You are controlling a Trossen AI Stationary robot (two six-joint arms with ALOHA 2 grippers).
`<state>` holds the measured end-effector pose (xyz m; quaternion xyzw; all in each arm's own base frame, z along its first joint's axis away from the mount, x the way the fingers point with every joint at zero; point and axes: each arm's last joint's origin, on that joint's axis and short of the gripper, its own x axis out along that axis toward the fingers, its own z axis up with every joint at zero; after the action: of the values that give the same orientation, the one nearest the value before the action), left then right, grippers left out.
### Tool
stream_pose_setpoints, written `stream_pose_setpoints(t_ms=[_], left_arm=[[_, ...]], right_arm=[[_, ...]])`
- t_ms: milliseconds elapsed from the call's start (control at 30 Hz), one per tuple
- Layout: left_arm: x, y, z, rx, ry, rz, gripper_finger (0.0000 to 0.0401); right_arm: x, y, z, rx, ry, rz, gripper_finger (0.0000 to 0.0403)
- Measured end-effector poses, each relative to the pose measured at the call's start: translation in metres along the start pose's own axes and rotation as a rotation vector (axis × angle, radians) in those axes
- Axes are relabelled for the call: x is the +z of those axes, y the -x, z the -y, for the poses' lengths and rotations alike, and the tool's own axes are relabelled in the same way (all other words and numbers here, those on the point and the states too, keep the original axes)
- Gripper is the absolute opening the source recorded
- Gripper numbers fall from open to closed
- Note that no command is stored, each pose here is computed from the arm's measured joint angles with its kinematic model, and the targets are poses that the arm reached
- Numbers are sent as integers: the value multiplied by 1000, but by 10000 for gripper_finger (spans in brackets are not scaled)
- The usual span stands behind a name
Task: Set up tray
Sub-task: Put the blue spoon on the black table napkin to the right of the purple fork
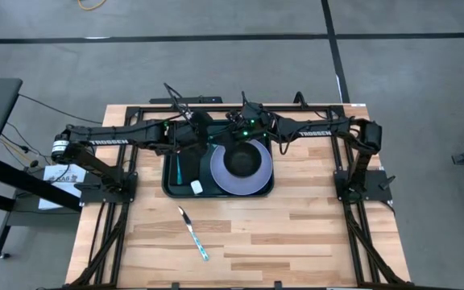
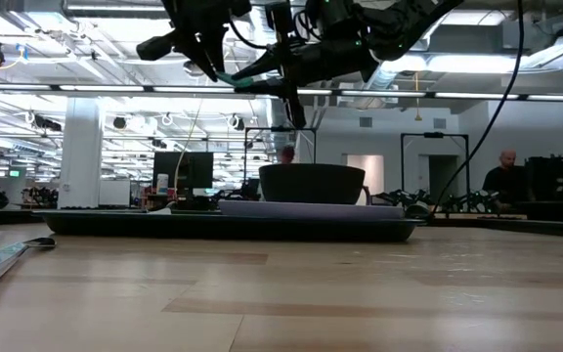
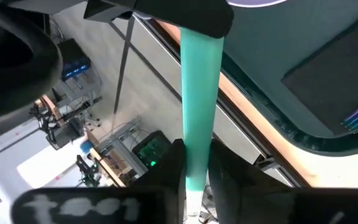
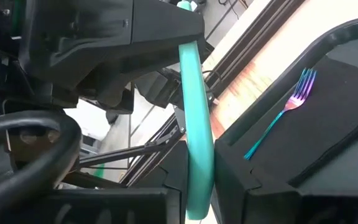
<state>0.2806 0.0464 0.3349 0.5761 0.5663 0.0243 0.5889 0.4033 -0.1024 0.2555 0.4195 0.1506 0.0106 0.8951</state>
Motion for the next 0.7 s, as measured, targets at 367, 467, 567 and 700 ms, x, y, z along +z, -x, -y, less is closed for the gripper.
stream_pose_setpoints(t_ms=[367,467,567,700], left_arm=[[-11,1,-1,79,232,-194,149],[-21,8,3,72,332,-203,157],[-35,20,5,82,500,-187,157],[-55,42,8,148,758,-145,153]], right_arm=[[-4,-4,-7,-39,-28,56,42],[-6,-5,-7,-44,-67,55,42],[-11,-13,-1,-48,-137,48,42],[-23,-33,0,39,-234,89,42]])
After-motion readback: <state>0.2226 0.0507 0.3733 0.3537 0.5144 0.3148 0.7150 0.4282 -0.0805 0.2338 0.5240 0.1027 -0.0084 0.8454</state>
